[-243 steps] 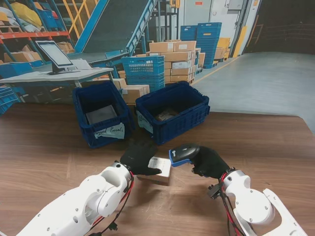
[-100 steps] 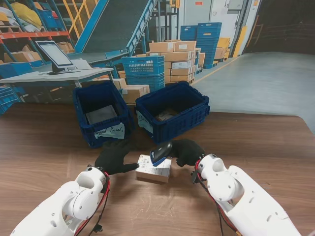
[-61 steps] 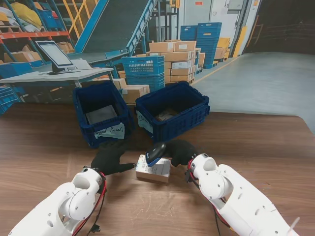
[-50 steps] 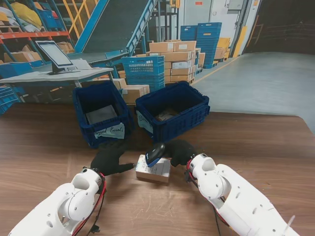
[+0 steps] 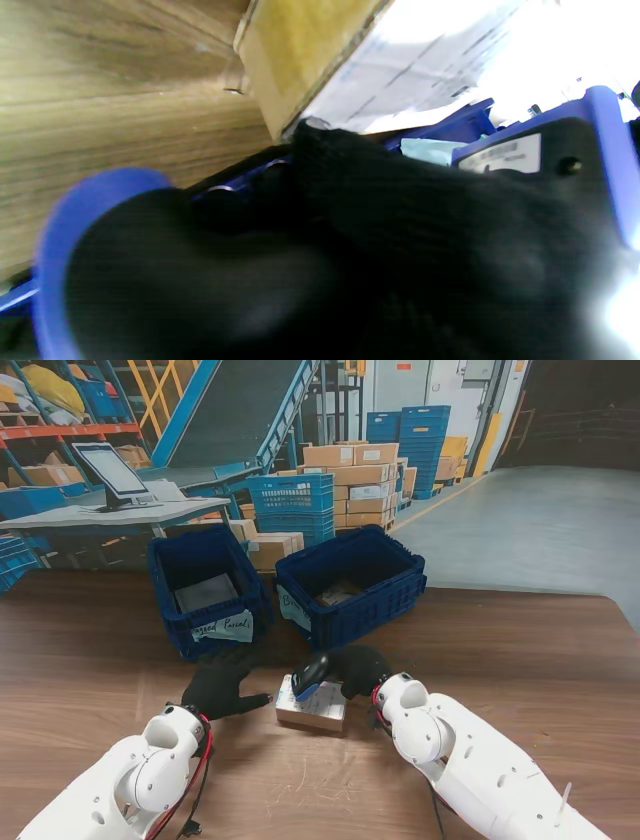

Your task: Scan and sort packages by packaging type

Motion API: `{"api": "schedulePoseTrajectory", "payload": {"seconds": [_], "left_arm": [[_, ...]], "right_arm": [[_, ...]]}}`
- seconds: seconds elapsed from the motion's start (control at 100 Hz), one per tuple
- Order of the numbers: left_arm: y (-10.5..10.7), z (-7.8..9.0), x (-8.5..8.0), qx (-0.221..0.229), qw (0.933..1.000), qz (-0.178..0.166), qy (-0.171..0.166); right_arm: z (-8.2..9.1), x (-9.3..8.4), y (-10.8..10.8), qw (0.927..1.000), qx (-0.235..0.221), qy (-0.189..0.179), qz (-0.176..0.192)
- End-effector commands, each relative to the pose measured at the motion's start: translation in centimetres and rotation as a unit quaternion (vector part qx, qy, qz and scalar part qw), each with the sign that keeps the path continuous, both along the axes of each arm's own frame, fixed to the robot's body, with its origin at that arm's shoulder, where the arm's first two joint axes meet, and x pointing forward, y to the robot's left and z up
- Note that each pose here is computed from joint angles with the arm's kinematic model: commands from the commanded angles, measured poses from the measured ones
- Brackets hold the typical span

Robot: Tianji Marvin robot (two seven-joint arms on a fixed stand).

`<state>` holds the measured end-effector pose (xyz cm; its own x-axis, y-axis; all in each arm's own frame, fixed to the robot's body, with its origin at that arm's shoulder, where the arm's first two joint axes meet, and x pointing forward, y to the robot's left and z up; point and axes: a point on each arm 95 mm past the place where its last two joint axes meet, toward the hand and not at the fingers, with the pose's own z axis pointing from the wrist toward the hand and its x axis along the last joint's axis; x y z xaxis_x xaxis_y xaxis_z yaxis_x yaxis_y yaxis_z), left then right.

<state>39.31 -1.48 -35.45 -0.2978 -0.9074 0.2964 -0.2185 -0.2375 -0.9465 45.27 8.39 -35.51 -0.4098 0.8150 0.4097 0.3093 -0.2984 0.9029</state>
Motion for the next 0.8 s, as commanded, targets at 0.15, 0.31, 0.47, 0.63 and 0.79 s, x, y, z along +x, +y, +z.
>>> {"api": "schedulePoseTrajectory", "payload": {"seconds": [0.15, 0.31, 0.47, 0.63, 0.79], "left_arm": [[-0.33, -0.52, -0.28, -0.005, 0.9999, -0.007, 0.014], [-0.28, -0.56, -0.26, -0.009, 0.9998, -0.005, 0.015], [-0.23, -0.60, -0.25, -0.011, 0.9998, -0.005, 0.016], [-0.22, -0.65, -0.28, -0.013, 0.9998, -0.005, 0.015], [-0.23, -0.75, -0.28, -0.021, 0.9996, -0.007, 0.017]], "right_arm": [[-0.36, 0.02, 1.00, 0.9999, 0.005, 0.008, 0.011], [-0.63, -0.02, 1.15, 0.9998, 0.004, 0.010, 0.016], [-0.68, -0.06, 1.22, 0.9998, 0.005, 0.010, 0.018], [-0.61, -0.09, 1.15, 0.9997, 0.003, 0.011, 0.020], [-0.36, -0.16, 1.03, 0.9997, 0.001, 0.010, 0.023]]}}
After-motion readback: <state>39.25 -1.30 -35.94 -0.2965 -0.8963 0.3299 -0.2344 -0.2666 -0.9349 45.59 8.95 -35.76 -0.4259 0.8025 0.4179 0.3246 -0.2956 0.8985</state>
